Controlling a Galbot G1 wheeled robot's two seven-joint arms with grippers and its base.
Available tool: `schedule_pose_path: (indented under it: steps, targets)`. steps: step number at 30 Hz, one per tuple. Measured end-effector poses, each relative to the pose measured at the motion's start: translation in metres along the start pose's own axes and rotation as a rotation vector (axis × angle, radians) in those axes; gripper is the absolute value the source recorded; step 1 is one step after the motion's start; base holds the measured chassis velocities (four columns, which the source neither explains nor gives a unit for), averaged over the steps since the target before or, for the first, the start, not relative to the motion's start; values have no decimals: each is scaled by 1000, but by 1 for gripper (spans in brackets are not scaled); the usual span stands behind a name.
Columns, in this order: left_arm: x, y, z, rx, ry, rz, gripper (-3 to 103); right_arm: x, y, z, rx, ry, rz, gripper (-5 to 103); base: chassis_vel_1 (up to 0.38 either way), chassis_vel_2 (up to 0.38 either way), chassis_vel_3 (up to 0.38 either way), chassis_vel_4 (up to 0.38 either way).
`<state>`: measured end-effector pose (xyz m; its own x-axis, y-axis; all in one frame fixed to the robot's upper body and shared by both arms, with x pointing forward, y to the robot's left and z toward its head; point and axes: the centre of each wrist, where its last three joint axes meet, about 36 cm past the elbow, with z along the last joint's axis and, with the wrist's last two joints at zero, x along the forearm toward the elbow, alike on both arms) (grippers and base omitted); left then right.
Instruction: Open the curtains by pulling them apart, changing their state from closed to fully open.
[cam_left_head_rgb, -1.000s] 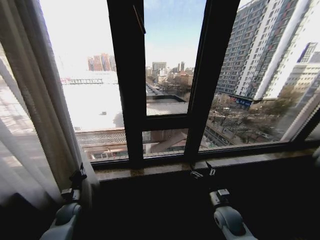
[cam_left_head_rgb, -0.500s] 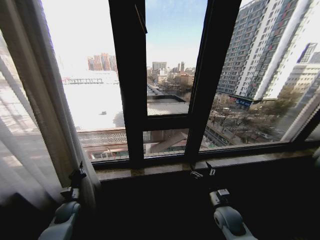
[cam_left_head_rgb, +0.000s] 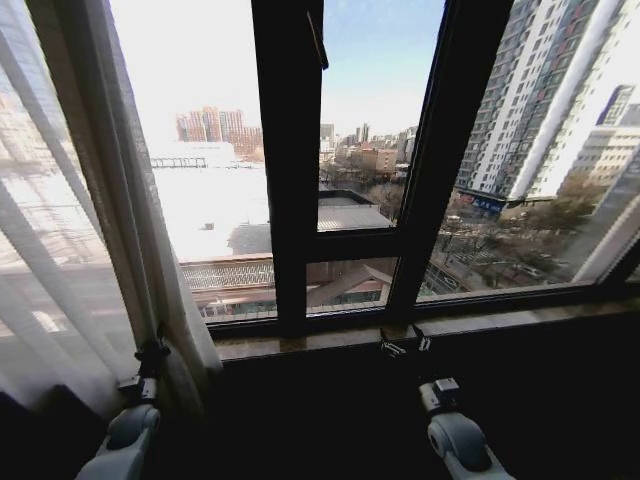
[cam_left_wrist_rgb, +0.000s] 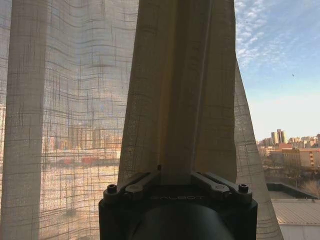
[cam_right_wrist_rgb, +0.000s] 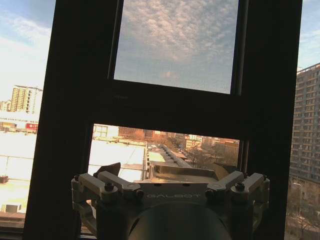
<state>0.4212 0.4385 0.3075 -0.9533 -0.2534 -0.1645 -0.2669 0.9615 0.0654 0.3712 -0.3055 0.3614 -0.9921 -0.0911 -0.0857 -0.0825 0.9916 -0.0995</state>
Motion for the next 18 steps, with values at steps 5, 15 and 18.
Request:
schedule_pose_path:
  steps: [5, 15, 18]
  targets:
    - [2, -2, 1, 4, 3, -1, 0, 0, 0, 0, 0, 0, 0, 100, 9, 8, -14, -20]
    - [7, 2, 1, -1, 7, -8, 0, 0, 0, 0, 1, 0, 0, 100, 5, 17, -15, -26]
    - [11, 6, 1, -6, 7, -13, 0, 0, 0, 0, 0, 0, 0, 100, 112, 116, -114, -109]
